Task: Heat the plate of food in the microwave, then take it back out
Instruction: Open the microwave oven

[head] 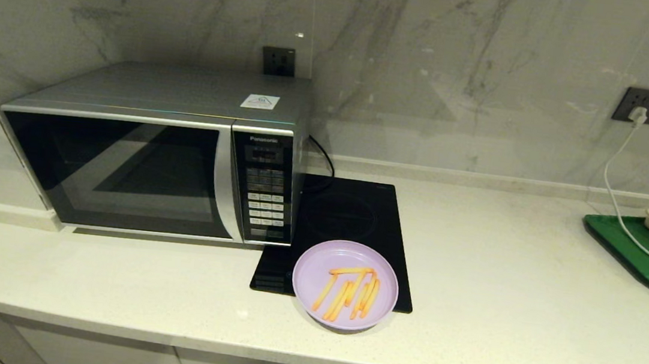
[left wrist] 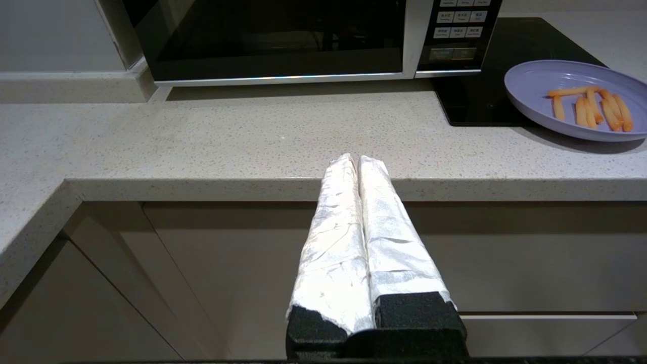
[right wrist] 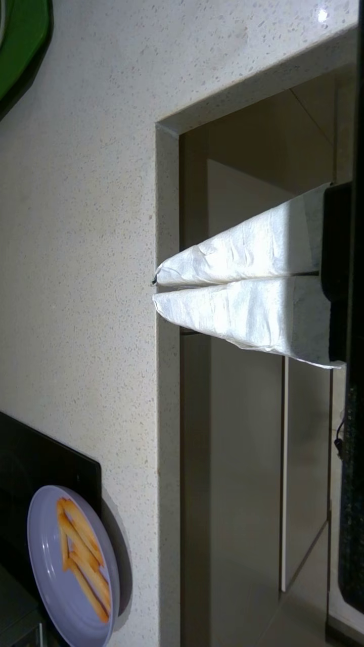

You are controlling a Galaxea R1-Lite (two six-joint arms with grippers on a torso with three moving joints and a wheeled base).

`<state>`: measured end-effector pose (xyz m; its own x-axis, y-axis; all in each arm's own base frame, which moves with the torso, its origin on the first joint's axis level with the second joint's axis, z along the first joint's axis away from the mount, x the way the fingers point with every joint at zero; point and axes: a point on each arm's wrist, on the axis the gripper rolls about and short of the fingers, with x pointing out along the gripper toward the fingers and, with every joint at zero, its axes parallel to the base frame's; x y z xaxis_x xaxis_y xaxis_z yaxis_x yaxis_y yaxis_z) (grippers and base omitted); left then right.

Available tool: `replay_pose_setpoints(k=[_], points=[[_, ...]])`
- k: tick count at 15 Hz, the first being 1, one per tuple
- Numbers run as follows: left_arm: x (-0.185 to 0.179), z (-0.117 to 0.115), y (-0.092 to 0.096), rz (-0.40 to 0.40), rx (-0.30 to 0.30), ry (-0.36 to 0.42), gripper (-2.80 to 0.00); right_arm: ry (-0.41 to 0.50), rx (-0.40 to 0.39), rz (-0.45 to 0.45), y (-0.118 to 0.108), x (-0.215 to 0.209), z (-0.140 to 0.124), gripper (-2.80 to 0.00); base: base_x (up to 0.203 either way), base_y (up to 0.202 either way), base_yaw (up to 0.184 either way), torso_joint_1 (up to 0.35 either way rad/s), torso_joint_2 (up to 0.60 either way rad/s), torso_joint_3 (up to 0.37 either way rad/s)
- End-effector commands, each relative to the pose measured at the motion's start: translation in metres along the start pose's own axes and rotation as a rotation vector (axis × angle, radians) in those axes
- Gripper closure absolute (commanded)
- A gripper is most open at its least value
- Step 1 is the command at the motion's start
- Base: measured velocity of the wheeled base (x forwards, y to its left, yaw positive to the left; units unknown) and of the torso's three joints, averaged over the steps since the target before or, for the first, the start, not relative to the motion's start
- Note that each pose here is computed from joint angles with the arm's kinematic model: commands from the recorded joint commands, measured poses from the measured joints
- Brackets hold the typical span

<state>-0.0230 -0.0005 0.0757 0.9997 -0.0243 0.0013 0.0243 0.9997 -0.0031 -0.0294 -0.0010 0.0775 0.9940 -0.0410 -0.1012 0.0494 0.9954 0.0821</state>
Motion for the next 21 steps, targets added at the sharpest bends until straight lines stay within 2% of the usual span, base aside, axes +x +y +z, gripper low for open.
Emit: replay_pose_setpoints(k=[1,9,11,13,15,16,17,19,21], points=[[0.000,0.000,0.000,0.000,0.000,0.000,0.00,0.001,0.000,-0.001,0.000,0.000,0.000,0.00,0.000,0.000,0.000,0.000,0.00,0.000],[-0.001,0.002,0.000,0.014,0.021,-0.006,0.00,0.001,0.000,-0.001,0.000,0.000,0.000,0.00,0.000,0.000,0.000,0.000,0.00,0.000],[-0.007,0.022,0.000,-0.005,0.025,-0.060,0.00,0.001,0.001,-0.001,0.000,0.000,0.000,0.00,0.000,0.000,0.000,0.000,0.00,0.000],[-0.020,0.060,-0.002,-0.053,0.023,-0.108,0.00,0.001,0.000,-0.001,0.000,0.000,0.000,0.00,0.000,0.000,0.000,0.000,0.00,0.000],[-0.018,0.104,-0.003,-0.146,-0.012,-0.080,0.00,0.001,0.000,-0.001,0.000,0.000,0.000,0.00,0.000,0.000,0.000,0.000,0.00,0.000],[-0.014,0.131,-0.003,-0.228,-0.035,-0.068,0.00,0.001,0.000,0.000,0.000,0.000,0.000,0.00,0.000,0.000,0.000,0.000,0.00,0.000],[-0.004,0.150,-0.003,-0.331,-0.056,-0.022,0.00,0.001,0.000,-0.001,0.000,0.000,0.000,0.00,0.000,0.000,0.000,0.000,0.00,0.000],[0.025,0.170,-0.007,-0.571,-0.101,0.124,0.00,0.001,0.001,-0.001,0.000,0.000,0.000,0.00,0.000,0.000,0.000,0.000,0.00,0.000],[0.058,0.180,-0.023,-0.723,-0.184,0.278,0.00,0.001,0.000,-0.001,0.000,0.000,0.000,0.00,0.000,0.000,0.000,0.000,0.00,0.000]])
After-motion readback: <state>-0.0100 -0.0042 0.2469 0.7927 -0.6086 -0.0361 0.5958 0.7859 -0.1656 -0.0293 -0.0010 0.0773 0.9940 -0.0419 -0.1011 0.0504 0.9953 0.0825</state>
